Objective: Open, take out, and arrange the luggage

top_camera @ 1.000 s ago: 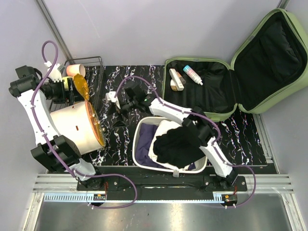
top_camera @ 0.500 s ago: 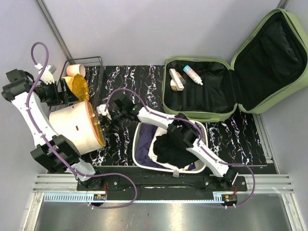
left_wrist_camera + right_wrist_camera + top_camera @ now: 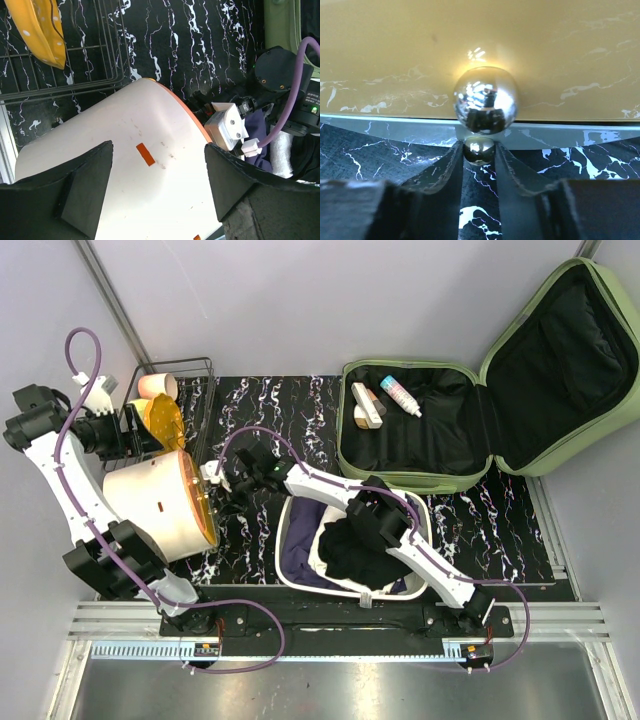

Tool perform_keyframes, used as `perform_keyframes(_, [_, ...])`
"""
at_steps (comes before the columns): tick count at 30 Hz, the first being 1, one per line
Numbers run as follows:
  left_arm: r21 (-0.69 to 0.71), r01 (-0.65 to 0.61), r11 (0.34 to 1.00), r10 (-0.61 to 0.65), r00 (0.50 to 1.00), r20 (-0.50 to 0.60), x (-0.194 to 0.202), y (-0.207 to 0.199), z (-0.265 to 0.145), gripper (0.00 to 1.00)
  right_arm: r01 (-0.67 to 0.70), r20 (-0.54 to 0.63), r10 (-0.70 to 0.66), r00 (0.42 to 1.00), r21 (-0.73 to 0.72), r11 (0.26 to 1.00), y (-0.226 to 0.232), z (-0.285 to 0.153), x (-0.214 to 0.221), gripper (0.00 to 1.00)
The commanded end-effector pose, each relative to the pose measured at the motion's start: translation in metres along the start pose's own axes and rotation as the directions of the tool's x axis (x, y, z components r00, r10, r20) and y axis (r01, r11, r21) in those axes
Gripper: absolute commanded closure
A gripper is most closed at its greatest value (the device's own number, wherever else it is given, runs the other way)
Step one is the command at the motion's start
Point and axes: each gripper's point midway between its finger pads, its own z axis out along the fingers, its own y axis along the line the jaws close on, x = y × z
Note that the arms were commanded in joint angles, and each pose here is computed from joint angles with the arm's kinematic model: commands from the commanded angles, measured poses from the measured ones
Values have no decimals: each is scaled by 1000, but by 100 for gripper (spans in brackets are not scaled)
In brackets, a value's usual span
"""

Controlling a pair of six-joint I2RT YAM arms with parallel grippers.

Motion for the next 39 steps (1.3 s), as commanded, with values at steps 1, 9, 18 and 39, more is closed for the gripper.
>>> perform_keyframes(1, [28, 100, 995, -96, 988, -121, 36, -19, -9, 23, 40, 40, -41, 998, 12, 999, -4, 2, -28, 68])
perform_keyframes(9, [-3, 62, 998, -61, 982, -180, 46, 0, -4, 30, 57, -29, -55, 998, 60, 997, -7, -19, -14, 99])
perform_keyframes(18, [-24, 49, 999, -53, 974, -219, 49, 21, 5, 31, 40, -42, -36, 998, 98, 994, -15, -56, -6, 100])
perform_keyframes(39, [-41, 38, 998, -46, 975, -215, 42, 31, 7, 33, 18, -120, 1, 993, 156, 988, -13, -115, 19, 88])
